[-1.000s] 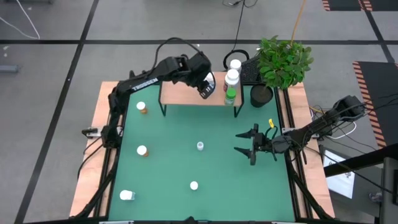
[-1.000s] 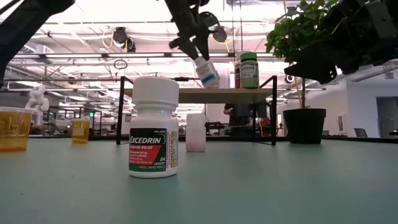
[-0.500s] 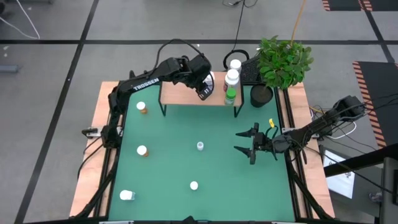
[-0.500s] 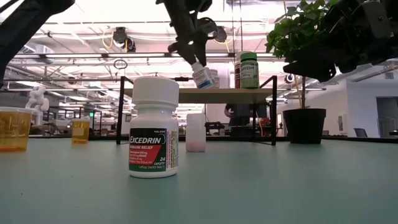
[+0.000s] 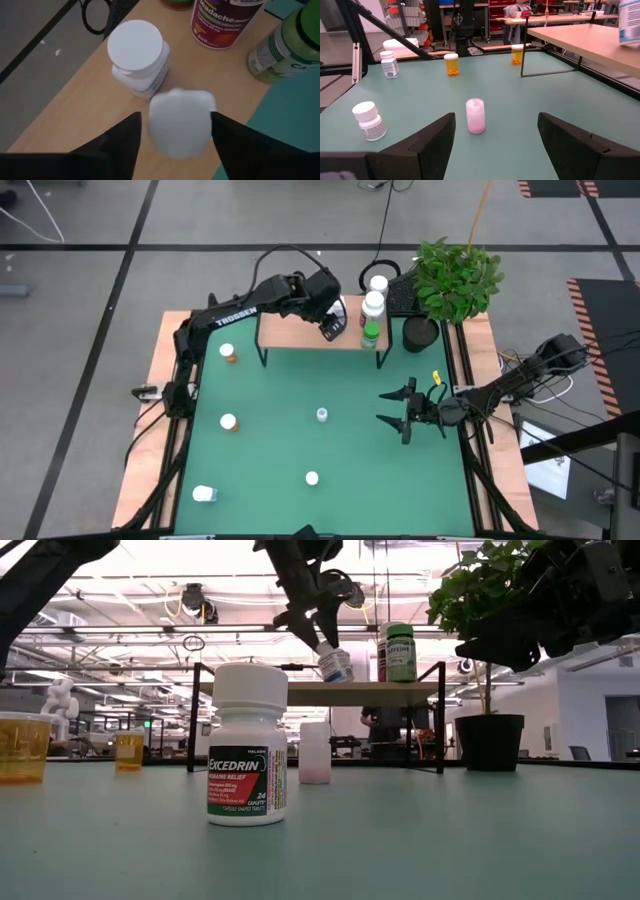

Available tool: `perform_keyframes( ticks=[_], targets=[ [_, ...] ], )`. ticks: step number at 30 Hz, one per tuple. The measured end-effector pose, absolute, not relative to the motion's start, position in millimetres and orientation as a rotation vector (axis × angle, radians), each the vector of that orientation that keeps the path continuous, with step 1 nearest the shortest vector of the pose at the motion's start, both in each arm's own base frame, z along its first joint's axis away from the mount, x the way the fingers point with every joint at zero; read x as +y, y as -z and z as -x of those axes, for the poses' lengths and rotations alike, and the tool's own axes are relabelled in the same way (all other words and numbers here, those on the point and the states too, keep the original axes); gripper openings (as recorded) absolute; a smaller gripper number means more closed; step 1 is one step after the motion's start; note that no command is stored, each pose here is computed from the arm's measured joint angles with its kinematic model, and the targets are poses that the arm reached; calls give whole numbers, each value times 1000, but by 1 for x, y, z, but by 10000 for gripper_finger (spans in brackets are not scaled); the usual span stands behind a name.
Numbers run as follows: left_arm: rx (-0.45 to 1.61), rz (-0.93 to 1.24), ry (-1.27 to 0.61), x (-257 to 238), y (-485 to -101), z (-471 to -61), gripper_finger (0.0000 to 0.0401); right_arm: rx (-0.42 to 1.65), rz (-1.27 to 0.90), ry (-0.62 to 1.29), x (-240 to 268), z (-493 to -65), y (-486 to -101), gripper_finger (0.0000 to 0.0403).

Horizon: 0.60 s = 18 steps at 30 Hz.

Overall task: Pick and place medicine bottles onto shelf by color
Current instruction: Align the top big blue pill bottle with the other big blue pill bottle on the shelf

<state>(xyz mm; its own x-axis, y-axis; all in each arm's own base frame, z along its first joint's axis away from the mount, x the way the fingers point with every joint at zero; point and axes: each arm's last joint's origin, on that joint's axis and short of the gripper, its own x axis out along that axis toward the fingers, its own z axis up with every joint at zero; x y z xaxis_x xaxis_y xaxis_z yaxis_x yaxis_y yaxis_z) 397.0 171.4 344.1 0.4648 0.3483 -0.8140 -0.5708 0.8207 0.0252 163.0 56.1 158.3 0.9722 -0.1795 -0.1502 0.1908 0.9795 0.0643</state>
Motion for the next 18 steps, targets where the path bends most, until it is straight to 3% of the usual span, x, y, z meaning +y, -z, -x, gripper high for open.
perform_keyframes(
  ticks=[8, 18],
  targets=[
    [905, 259, -570, 172, -345, -399, 294, 145, -77, 187, 56, -163, -158, 276],
    [956, 233, -541, 163, -344, -398, 286, 152, -75, 187, 56, -163, -157, 276]
  ],
)
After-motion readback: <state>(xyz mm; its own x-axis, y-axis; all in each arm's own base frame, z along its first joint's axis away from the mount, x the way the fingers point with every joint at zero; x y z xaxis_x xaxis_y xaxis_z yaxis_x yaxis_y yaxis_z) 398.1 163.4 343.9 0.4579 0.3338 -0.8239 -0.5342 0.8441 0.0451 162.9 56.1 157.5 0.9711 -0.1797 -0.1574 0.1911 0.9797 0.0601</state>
